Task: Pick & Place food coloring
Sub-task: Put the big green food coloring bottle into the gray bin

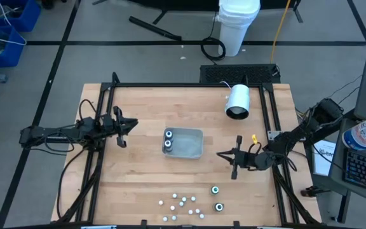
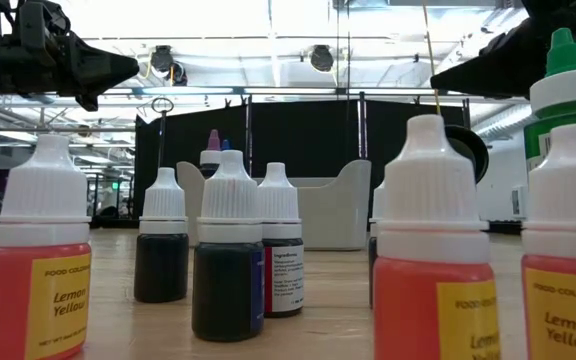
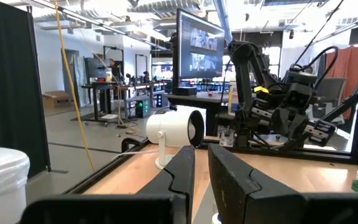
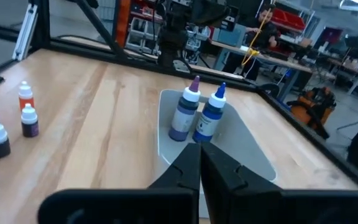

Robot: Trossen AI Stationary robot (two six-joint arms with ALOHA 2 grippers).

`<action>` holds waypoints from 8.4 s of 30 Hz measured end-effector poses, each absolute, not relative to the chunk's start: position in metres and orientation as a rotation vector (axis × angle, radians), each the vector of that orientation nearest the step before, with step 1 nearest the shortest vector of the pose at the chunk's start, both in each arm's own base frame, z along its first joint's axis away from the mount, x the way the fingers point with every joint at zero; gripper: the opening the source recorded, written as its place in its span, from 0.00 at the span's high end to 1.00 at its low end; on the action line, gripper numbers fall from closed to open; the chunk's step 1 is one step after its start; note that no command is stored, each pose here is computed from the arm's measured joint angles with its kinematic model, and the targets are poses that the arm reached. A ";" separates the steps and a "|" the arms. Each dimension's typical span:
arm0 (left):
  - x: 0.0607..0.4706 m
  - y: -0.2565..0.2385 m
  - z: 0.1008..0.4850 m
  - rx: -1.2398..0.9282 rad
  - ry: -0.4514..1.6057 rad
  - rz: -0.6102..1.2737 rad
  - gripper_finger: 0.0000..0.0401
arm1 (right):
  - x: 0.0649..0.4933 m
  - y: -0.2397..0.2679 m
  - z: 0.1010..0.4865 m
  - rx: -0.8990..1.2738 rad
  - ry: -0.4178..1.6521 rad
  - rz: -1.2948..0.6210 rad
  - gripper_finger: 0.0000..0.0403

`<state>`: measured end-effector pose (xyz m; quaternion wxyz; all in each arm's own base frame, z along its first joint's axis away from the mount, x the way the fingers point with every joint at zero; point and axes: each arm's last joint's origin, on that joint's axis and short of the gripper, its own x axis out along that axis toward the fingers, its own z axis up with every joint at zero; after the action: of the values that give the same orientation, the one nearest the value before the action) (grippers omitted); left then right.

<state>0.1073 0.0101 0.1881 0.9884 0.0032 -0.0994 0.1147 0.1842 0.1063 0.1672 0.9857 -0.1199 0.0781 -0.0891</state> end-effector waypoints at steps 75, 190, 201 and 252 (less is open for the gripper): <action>0.107 0.010 0.187 0.004 -0.191 0.230 0.87 | 0.208 0.178 0.146 -0.039 0.431 0.282 0.53; 0.108 0.010 0.183 0.012 -0.147 0.231 0.87 | 0.396 0.025 0.241 -0.044 0.251 -0.151 0.72; 0.108 0.010 0.183 0.011 -0.146 0.231 0.87 | 0.392 0.028 0.249 -0.077 0.214 -0.141 0.72; 0.108 0.010 0.183 0.012 -0.147 0.232 0.87 | 0.365 0.022 0.186 0.076 0.283 -0.321 0.72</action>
<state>0.1081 0.0102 0.1831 0.9906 0.0058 -0.0733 0.1155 0.3649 0.0217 0.1855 0.9765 0.0377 0.1403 -0.1594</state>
